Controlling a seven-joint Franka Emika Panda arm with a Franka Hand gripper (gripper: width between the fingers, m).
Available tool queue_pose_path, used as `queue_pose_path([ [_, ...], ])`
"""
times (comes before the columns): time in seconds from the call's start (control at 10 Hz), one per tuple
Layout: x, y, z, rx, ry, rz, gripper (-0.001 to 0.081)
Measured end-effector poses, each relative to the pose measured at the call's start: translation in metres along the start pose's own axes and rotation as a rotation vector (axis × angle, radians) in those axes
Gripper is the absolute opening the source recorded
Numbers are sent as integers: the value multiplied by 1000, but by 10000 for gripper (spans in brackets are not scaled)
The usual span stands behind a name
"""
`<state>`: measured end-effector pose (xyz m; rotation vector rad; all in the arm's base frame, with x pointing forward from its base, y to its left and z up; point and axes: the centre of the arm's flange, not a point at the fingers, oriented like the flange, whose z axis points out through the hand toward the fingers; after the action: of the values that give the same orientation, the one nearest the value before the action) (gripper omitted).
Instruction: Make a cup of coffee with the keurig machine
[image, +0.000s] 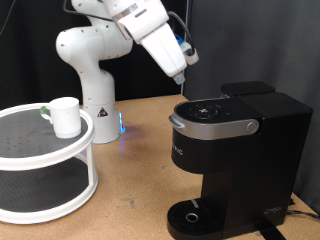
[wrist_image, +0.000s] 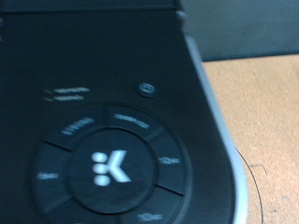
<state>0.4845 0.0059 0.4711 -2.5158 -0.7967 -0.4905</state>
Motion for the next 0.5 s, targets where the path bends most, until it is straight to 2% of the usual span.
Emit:
queue_pose_path([
  [0.2, -16, -14, -12, 42, 6, -33, 1],
  [0.3, -15, -13, -11, 39, 5, -27, 1],
  [0.4, -14, -11, -10, 4, 25, 17, 1],
  [0.5, -13, -9, -8, -44, 72, 48, 1],
])
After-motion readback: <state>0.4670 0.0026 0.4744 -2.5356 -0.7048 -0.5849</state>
